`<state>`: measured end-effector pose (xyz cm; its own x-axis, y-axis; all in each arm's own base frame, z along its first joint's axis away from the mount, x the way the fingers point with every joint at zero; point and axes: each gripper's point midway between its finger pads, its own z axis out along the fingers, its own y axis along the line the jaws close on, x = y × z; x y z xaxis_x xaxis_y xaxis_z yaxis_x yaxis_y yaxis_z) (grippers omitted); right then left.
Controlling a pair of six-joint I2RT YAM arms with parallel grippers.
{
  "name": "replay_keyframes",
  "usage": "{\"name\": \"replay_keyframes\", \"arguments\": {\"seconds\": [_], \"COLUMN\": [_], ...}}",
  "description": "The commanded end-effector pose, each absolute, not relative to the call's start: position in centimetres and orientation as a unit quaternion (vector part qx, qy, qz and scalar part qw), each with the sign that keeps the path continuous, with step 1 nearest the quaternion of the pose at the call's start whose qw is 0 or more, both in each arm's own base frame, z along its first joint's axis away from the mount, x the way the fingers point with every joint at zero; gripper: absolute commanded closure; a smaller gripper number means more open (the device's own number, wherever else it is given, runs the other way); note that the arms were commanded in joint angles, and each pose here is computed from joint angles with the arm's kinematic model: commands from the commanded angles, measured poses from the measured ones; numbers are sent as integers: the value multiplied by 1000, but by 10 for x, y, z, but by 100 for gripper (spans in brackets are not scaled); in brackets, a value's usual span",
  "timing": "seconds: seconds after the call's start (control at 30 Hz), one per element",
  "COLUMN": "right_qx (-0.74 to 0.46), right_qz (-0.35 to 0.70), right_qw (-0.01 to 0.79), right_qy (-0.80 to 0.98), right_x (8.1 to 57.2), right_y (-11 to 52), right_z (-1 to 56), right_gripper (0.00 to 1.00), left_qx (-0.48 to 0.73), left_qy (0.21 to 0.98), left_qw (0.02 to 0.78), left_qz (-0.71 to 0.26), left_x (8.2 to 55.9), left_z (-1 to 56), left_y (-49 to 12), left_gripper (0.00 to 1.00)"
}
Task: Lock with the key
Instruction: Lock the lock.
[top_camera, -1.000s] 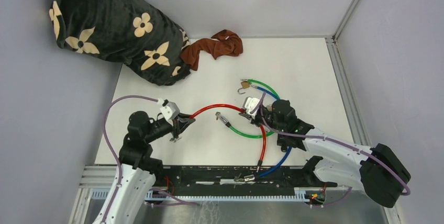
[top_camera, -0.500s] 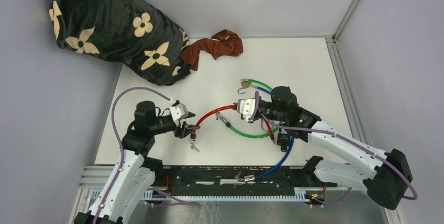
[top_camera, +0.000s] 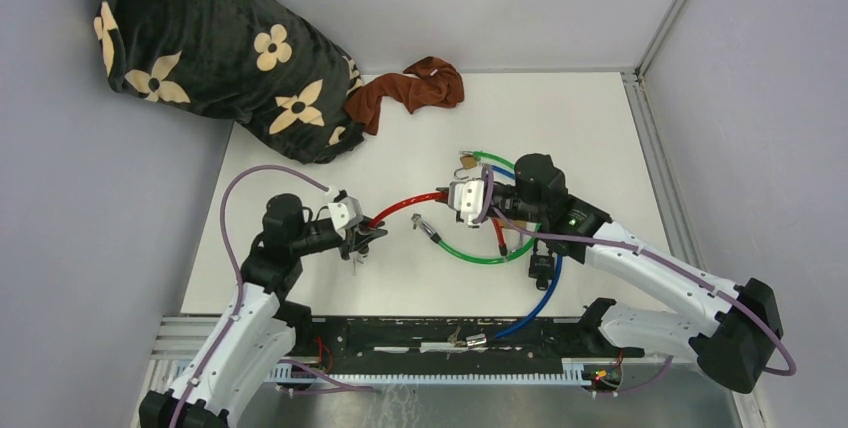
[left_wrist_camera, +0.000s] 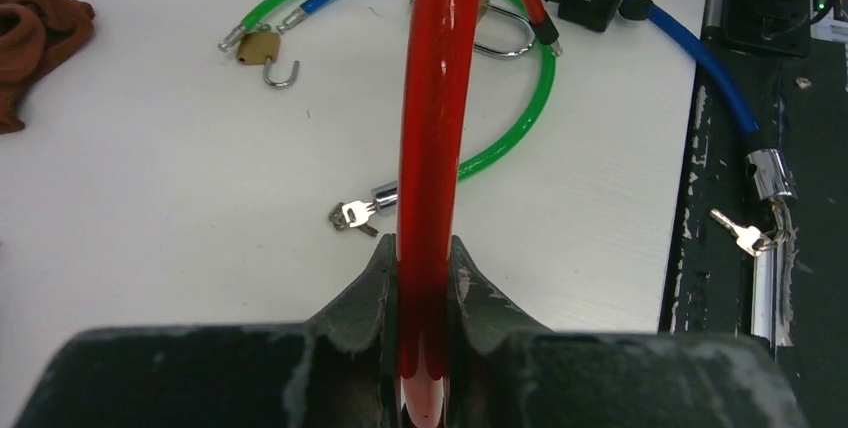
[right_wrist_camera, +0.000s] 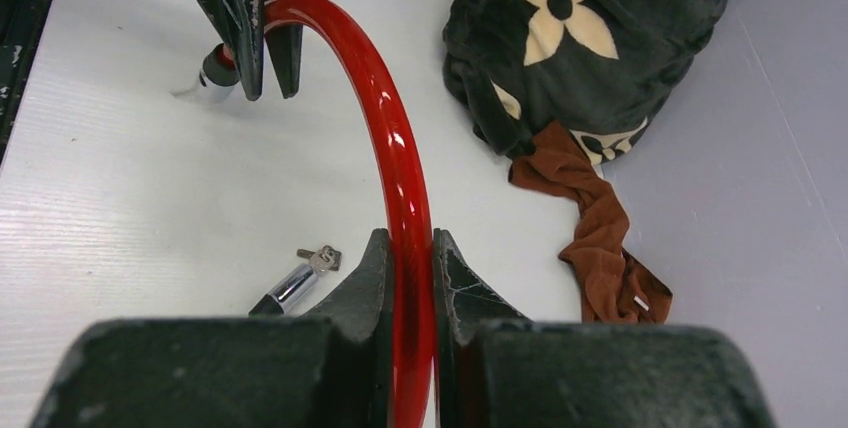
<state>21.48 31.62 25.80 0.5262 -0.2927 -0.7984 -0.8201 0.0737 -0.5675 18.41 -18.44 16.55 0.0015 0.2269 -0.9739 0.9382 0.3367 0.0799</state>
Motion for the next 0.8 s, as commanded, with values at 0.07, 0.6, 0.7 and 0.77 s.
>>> {"name": "replay_keyframes", "arguments": {"seconds": [0.07, 0.6, 0.7, 0.77], "right_qx": [-558, -406, -386, -376], "right_qz": [213, 190, 195, 199], "right_qw": [645, 619, 614, 614], "right_qy": [477, 645, 660, 664], "right_x": [237, 251, 250, 251], "right_y": [312, 248, 243, 243], "right_z": [283, 166, 149, 142], "right_gripper": [61, 46, 47, 48], "left_qx": [416, 354, 353, 353], "left_qy": [579, 571, 572, 573], "left_qw": [634, 691, 690, 689], "left_qz": [-298, -269, -269, -270], "left_x": [202, 207, 206, 205], "left_z": [235, 275, 274, 273], "left_y": [-179, -164, -164, -163], "left_gripper": [98, 98, 98, 98]}}
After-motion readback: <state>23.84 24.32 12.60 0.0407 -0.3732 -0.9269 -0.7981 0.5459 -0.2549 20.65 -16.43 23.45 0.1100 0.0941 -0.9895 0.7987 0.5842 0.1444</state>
